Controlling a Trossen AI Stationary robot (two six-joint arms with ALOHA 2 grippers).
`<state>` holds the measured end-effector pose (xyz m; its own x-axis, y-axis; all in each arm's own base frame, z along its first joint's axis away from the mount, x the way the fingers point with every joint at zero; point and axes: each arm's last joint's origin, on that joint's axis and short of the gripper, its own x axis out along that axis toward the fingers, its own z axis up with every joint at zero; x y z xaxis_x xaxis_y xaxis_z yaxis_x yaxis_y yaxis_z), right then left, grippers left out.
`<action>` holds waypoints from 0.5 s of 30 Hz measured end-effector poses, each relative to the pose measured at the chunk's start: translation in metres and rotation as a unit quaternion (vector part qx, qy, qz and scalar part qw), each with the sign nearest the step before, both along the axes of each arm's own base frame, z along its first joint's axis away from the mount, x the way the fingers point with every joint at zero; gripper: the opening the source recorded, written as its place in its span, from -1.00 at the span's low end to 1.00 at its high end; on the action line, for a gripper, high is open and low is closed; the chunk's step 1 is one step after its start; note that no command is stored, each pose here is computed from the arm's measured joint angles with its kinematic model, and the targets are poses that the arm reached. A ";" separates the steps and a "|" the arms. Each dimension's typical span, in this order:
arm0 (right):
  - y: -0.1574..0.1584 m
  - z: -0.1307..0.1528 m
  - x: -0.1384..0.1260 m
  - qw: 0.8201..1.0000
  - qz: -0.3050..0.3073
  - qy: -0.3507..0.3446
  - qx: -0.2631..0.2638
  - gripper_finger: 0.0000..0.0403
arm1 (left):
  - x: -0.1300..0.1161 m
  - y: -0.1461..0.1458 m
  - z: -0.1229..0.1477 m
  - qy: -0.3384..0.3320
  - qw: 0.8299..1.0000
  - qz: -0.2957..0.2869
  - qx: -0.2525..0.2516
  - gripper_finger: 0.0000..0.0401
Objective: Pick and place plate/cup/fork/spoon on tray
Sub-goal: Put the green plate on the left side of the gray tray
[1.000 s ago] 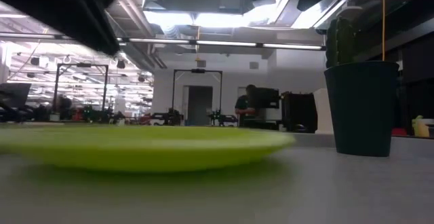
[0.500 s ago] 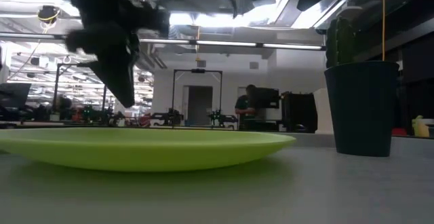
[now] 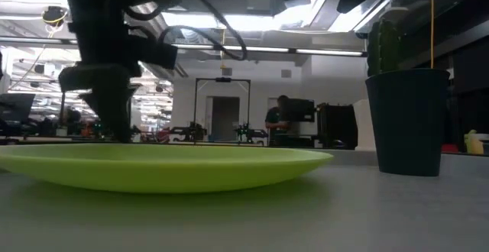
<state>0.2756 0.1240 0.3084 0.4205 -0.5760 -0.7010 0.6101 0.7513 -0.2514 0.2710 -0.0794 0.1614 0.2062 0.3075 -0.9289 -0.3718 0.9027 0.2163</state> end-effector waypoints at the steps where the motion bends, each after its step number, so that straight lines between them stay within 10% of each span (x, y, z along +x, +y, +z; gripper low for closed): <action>1: 0.000 0.000 0.000 1.000 0.000 0.000 0.000 -0.74 | -0.001 -0.001 -0.002 -0.003 1.000 0.000 -0.002 -0.62; 15: 0.000 0.000 0.000 1.000 0.000 0.000 0.000 -0.74 | 0.002 -0.009 -0.003 -0.027 0.999 -0.009 -0.033 -0.62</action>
